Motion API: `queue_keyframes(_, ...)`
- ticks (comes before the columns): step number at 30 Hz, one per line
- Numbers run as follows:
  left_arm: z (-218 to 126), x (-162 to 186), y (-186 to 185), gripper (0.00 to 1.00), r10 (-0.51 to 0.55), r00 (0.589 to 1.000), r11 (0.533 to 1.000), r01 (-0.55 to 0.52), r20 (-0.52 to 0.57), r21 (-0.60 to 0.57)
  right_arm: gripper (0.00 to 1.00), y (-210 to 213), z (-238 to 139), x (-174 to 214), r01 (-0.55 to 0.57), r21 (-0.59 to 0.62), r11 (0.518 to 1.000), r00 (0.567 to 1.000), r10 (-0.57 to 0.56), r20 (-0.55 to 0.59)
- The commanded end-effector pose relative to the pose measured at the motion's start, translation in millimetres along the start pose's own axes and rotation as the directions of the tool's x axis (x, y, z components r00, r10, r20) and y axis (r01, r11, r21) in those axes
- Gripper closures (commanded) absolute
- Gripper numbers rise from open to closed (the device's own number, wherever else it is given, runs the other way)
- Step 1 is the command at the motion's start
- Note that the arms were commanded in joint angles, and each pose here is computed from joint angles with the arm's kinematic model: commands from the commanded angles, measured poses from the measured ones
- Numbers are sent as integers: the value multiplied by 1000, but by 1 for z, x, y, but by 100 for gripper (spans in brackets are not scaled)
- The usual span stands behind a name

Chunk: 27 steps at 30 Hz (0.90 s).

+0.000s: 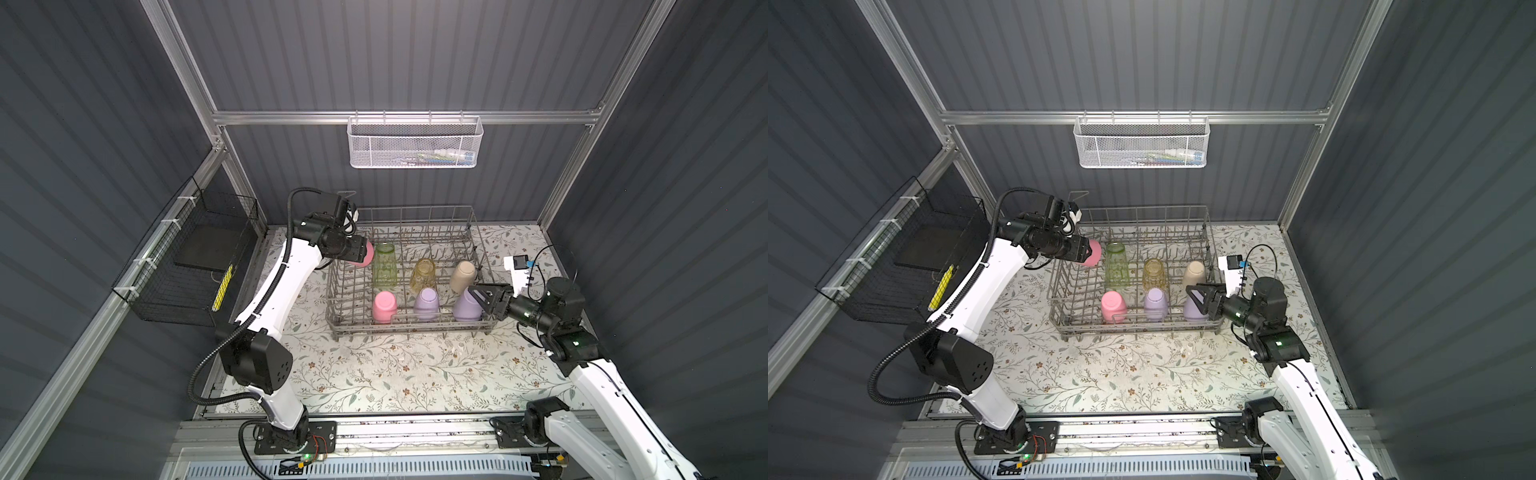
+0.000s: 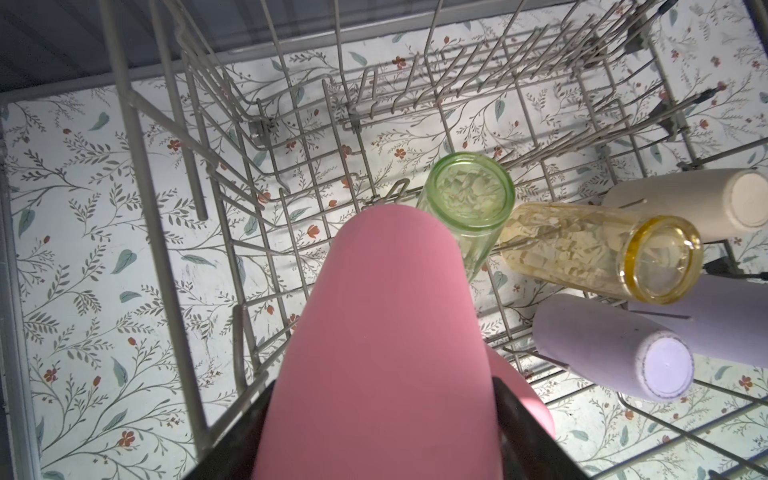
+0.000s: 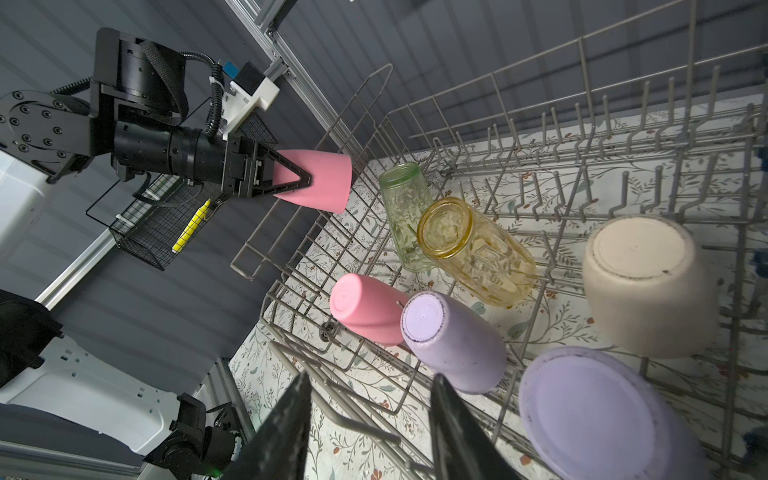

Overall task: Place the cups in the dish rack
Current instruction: 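Carry the pink cup over the rack and lower it mouth-down with the left gripper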

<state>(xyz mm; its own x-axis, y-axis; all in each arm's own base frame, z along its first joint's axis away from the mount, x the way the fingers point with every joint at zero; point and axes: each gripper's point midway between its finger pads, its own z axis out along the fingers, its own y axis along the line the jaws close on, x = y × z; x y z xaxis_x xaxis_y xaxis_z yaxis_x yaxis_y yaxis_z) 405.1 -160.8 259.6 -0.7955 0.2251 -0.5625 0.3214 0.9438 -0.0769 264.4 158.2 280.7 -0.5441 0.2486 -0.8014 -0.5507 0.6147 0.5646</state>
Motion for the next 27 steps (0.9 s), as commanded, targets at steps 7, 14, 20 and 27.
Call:
queue_keyframes(7,18,11,6,45,15,996,998,-19,-88,-51,52,-4,0,5,9,10,1000,1000,-9,-9)
queue_keyframes(14,30,17,8,44,35,991,994,-48,-133,-96,52,-7,1,8,8,15,1000,1000,-8,-16)
queue_keyframes(20,45,23,11,44,54,981,985,-83,-187,-153,52,-8,2,8,9,17,1000,1000,-9,-20)
queue_keyframes(27,57,28,15,45,63,971,973,-111,-229,-200,52,-9,3,7,10,18,1000,1000,-9,-26)
